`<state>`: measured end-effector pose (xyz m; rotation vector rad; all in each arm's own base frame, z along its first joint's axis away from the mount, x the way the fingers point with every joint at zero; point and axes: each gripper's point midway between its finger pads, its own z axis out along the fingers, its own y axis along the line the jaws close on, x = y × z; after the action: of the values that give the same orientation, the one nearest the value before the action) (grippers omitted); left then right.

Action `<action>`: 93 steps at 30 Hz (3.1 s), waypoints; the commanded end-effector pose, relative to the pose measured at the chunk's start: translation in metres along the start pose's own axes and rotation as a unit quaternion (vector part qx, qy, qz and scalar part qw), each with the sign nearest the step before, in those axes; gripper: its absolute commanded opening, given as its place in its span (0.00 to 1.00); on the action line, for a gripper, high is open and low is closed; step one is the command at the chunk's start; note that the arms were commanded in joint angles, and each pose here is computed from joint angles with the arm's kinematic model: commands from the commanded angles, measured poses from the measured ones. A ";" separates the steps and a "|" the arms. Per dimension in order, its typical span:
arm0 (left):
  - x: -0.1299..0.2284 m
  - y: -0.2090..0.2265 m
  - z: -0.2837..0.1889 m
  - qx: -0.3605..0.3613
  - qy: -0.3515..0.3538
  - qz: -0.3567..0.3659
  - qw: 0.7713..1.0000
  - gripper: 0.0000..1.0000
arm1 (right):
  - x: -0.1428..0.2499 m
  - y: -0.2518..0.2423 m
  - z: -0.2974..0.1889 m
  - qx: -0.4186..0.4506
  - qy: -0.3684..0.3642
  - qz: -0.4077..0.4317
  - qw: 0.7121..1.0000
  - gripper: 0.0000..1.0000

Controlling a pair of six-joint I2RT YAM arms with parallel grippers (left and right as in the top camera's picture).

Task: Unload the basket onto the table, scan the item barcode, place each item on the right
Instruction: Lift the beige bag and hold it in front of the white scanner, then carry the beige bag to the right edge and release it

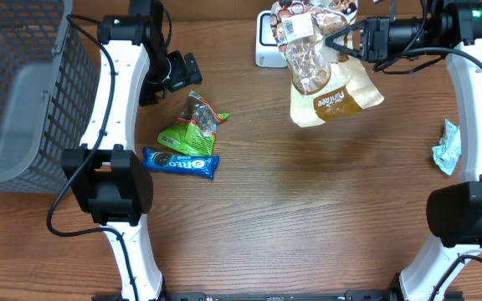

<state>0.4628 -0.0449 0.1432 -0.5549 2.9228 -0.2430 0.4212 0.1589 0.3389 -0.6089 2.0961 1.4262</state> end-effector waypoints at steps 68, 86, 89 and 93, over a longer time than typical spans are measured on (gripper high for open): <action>0.000 -0.004 0.001 0.003 0.000 0.007 1.000 1.00 | -0.034 -0.211 0.126 0.707 0.192 -0.415 0.539 0.04; 0.000 -0.004 0.001 0.003 0.000 0.007 1.000 1.00 | -0.032 -0.213 0.114 0.737 0.185 -0.397 0.514 0.04; 0.000 -0.005 0.001 0.003 0.000 0.007 1.000 1.00 | -0.040 -0.206 0.110 0.752 0.161 -0.389 0.507 0.04; 0.000 -0.005 0.001 0.003 0.000 0.007 1.000 1.00 | -0.047 -0.189 0.104 0.756 0.132 -0.373 0.521 0.04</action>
<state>0.4627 -0.0449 0.1434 -0.5543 2.9225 -0.2431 0.6005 0.1979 0.1774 -0.8106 1.9125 -1.1258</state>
